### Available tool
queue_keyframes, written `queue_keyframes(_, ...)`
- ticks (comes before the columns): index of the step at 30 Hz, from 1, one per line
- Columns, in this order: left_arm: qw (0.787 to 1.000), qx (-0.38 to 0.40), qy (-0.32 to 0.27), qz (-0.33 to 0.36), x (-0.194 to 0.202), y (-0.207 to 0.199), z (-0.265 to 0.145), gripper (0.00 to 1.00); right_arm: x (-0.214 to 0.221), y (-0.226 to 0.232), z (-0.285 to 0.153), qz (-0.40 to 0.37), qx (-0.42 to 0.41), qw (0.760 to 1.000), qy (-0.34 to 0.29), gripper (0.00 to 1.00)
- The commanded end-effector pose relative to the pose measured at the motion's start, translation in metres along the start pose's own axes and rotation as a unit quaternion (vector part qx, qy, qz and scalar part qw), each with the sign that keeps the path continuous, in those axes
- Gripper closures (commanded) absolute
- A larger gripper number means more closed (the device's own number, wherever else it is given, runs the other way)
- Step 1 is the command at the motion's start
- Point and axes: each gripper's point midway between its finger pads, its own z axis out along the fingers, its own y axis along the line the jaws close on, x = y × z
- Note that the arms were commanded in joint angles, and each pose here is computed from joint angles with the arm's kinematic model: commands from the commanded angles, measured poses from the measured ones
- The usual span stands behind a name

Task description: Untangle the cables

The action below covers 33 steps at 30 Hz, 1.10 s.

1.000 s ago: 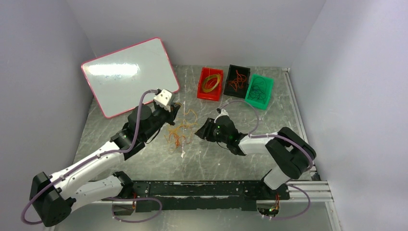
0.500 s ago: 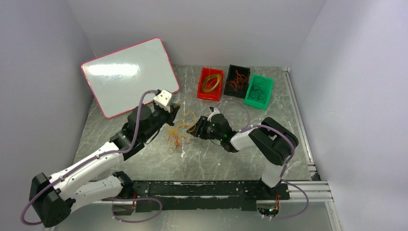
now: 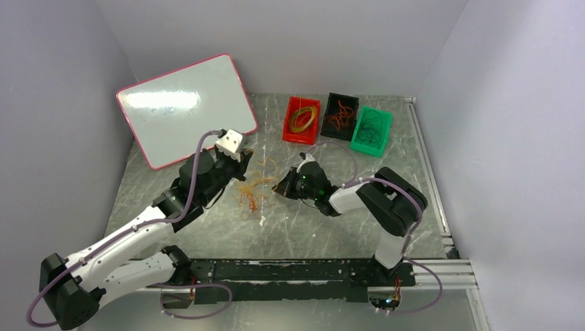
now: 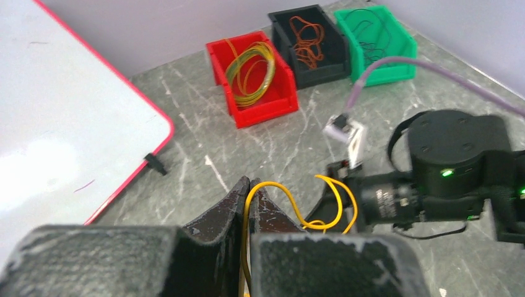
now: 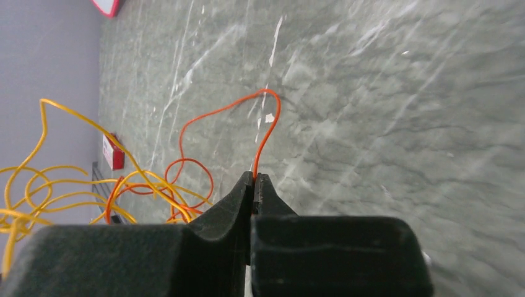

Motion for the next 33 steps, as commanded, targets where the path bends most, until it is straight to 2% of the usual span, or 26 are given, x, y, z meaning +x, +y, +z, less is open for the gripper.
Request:
queue_keyframes(1,0.998,-0.057,-0.028,0.004,-0.026,0.025,-0.018,0.93,-0.046,-0.015,-0.025,-0.047,0.061,0.995,-0.067,1.0)
queue_keyframes(7,0.99,-0.133,-0.048,0.009,-0.042,0.058,-0.053,0.93,-0.102,-0.068,-0.074,-0.044,0.163,0.979,-0.119,1.0)
queue_keyframes(15,0.98,-0.191,-0.054,0.02,-0.053,0.082,-0.081,0.93,-0.128,-0.103,-0.119,-0.044,0.253,0.953,-0.16,1.0)
queue_keyframes(18,0.983,-0.175,-0.044,0.024,-0.047,0.077,-0.078,0.93,-0.141,-0.088,-0.128,-0.064,0.238,0.954,-0.171,1.0)
queue_keyframes(22,0.996,-0.085,0.004,0.02,-0.016,0.043,-0.057,0.93,-0.171,-0.016,-0.143,-0.134,0.127,0.962,-0.199,1.0)
queue_keyframes(24,0.999,-0.039,0.03,0.017,0.007,0.025,-0.046,0.83,-0.183,0.026,-0.155,-0.169,0.069,0.962,-0.204,1.0)
queue_keyframes(25,0.999,-0.022,0.041,0.011,0.017,0.018,-0.043,0.73,-0.187,0.047,-0.16,-0.185,0.037,0.961,-0.202,1.0)
queue_keyframes(27,0.999,0.002,0.05,-0.003,0.029,0.008,-0.039,0.66,-0.191,0.083,-0.171,-0.21,-0.014,0.959,-0.192,1.0)
queue_keyframes(30,0.999,0.006,0.043,-0.015,0.034,0.005,-0.037,0.58,-0.194,0.12,-0.188,-0.223,-0.061,0.955,-0.186,1.0)
queue_keyframes(33,0.999,-0.007,0.037,-0.013,0.035,0.01,-0.038,0.38,-0.202,0.149,-0.204,-0.237,-0.086,0.947,-0.198,1.0)
